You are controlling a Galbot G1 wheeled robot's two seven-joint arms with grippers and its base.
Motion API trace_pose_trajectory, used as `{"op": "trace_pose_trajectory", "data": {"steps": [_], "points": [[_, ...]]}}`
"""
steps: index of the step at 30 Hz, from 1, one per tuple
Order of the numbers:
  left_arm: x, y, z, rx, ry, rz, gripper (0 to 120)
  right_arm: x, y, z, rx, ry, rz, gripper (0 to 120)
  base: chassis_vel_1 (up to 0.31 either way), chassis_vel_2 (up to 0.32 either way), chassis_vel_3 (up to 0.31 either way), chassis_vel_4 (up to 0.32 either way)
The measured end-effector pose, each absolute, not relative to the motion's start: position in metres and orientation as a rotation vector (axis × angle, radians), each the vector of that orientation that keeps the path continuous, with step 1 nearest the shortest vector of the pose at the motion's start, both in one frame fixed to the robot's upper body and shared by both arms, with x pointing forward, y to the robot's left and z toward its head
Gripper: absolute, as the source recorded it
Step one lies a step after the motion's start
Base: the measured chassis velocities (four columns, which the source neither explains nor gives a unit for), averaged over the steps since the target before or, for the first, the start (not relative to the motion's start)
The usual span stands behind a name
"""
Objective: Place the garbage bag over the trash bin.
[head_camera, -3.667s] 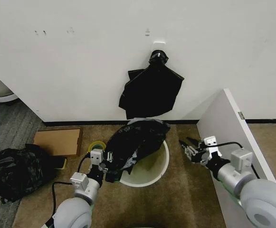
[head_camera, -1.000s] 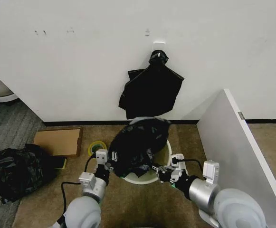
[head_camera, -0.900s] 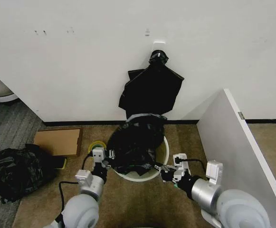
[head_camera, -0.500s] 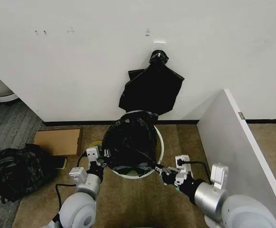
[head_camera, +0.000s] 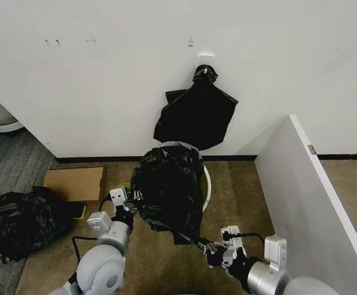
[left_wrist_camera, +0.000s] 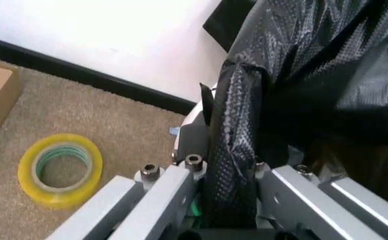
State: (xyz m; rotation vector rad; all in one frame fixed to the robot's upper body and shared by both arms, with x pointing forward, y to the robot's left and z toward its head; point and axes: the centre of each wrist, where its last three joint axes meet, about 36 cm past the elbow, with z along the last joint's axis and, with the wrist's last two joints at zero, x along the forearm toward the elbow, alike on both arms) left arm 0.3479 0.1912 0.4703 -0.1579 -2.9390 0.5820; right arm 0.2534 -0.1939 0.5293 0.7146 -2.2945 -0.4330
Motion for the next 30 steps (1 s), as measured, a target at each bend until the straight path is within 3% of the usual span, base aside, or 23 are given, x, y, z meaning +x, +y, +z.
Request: {"op": "trace_pose_trajectory", "data": {"steps": [24,30], "points": [[0.338,0.189,0.482,-0.168,-2.856,0.619,0,0.268,-0.192,0.490,0.643,-2.456,-0.080,0,0.000,0.000,0.000,0.000],[0.341,0.191,0.475,-0.121,-2.872,0.596,0,0.254,-0.195,0.510,0.673,-2.514,0.058,20,0.000,0.000,0.000,0.000]]}}
